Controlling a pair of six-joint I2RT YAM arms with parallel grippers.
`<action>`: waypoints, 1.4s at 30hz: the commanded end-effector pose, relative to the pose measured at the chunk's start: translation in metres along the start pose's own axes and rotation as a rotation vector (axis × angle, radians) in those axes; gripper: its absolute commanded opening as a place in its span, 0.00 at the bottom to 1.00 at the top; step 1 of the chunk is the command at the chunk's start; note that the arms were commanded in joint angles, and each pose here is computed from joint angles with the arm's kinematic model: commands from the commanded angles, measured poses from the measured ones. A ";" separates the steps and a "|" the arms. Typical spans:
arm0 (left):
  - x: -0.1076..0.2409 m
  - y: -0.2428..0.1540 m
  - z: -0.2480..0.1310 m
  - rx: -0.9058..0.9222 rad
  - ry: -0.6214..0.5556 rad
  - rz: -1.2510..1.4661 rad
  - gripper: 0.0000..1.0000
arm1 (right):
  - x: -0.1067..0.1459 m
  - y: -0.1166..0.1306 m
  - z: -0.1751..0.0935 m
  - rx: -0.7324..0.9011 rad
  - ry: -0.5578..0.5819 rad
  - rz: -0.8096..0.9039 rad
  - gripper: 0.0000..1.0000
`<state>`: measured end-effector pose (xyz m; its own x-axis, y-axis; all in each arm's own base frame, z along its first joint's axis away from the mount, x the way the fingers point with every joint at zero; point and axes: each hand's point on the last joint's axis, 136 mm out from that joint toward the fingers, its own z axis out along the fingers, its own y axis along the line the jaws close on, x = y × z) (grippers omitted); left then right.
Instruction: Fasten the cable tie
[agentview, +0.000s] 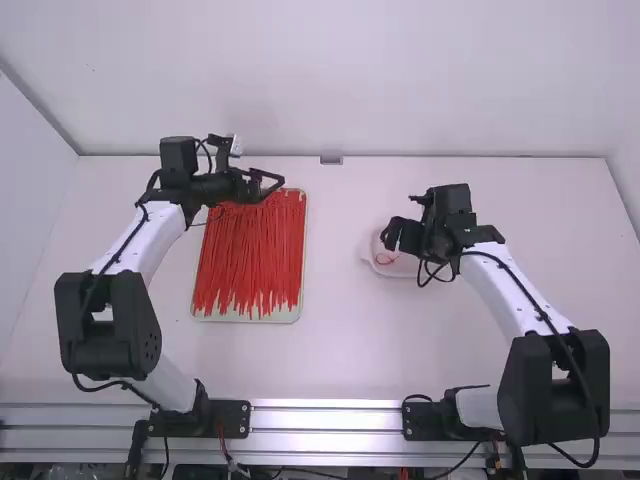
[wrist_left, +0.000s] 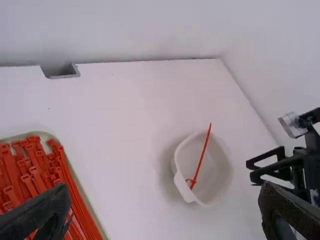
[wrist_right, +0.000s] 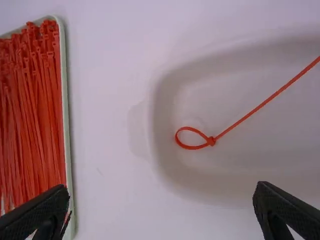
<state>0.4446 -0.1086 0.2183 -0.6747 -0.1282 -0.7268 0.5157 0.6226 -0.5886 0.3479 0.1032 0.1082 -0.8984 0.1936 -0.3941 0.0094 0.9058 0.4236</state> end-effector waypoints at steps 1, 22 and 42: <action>-0.012 -0.013 -0.005 0.020 -0.021 0.033 0.99 | -0.009 0.012 -0.009 -0.034 -0.028 -0.015 0.98; -0.005 -0.036 -0.002 -0.028 -0.055 0.225 0.89 | -0.029 -0.037 -0.033 0.094 -0.206 -0.065 0.87; 0.053 -0.016 -0.055 -0.370 -0.099 0.251 0.54 | -0.013 -0.075 -0.079 0.308 -0.546 -0.308 0.49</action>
<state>0.3759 -0.0955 0.2091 -0.5119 -0.0092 -0.8590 0.4686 0.8351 -0.2881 0.3327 0.0048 0.1526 -0.5299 0.0196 -0.8479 -0.0154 0.9993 0.0327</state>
